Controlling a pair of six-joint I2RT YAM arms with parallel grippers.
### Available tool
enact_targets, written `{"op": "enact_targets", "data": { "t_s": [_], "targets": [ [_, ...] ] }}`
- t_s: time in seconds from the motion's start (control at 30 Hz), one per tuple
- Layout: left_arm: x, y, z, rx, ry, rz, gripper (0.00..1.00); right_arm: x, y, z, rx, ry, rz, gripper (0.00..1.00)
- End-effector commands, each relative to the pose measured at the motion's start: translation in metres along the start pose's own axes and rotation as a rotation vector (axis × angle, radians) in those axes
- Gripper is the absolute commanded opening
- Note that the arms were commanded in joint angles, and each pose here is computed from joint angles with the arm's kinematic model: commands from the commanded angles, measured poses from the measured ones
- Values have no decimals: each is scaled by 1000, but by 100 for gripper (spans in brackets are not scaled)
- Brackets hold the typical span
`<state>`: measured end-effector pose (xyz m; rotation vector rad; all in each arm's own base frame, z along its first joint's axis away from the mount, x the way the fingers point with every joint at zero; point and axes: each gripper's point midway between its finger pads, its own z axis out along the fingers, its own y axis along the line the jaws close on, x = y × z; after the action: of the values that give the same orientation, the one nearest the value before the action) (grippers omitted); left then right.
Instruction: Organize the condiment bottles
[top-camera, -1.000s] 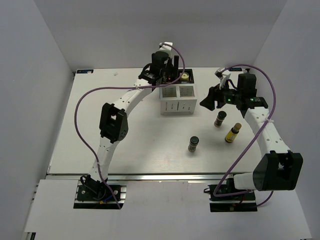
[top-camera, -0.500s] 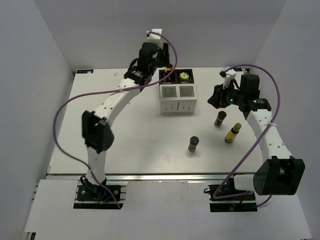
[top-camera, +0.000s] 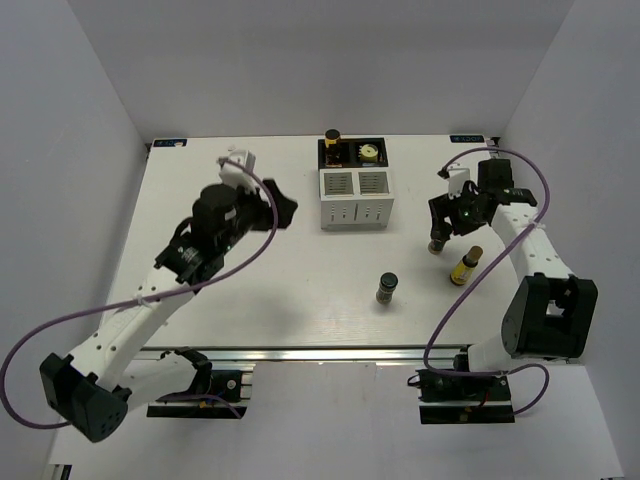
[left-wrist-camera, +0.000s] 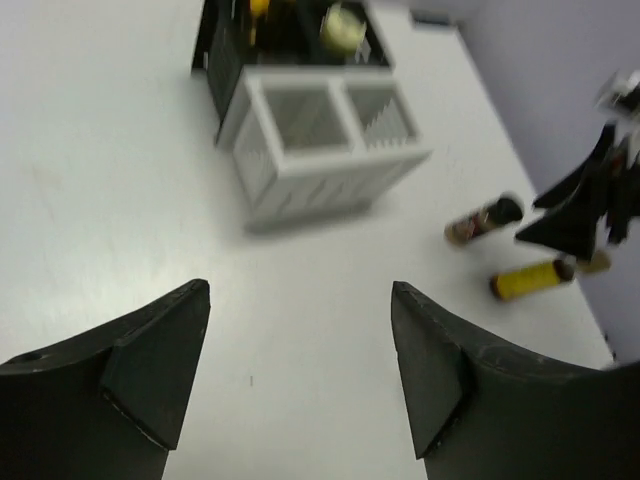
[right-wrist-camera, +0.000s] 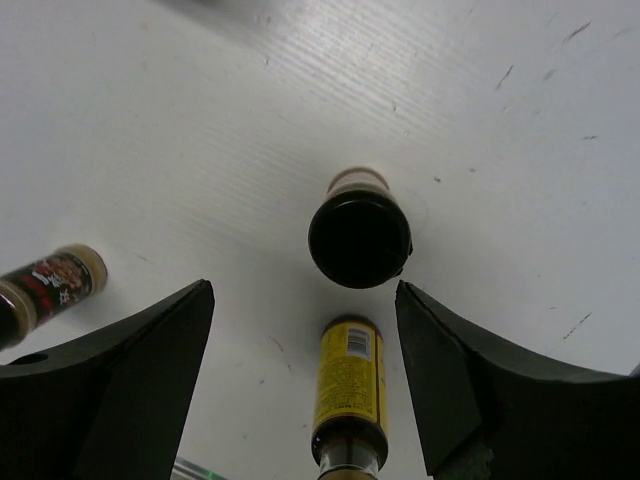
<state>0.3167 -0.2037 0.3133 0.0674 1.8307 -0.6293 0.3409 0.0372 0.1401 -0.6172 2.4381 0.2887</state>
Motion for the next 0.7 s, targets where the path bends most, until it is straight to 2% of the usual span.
{"op": "enact_targets", "data": {
  "t_s": [0.0, 0.17, 0.37, 0.47, 0.6, 0.67],
  "targets": [
    [66, 11, -22, -4, 165, -130, 83, 2, -8, -1, 12, 40, -67, 79],
    [95, 26, -45, -34, 174, -209, 85, -2, -23, 12, 47, 61, -68, 78],
    [112, 28, -43, -33, 213, -227, 85, -5, -29, 31, 26, 70, -56, 72],
    [118, 27, -38, -27, 246, -228, 85, -6, -28, 37, 2, 71, -45, 65],
    [121, 21, -35, -1, 264, -232, 85, -7, -26, 38, -15, 66, -59, 45],
    [123, 21, -34, 6, 270, -233, 85, -11, -25, 35, -18, 48, -93, 32]
  ]
}}
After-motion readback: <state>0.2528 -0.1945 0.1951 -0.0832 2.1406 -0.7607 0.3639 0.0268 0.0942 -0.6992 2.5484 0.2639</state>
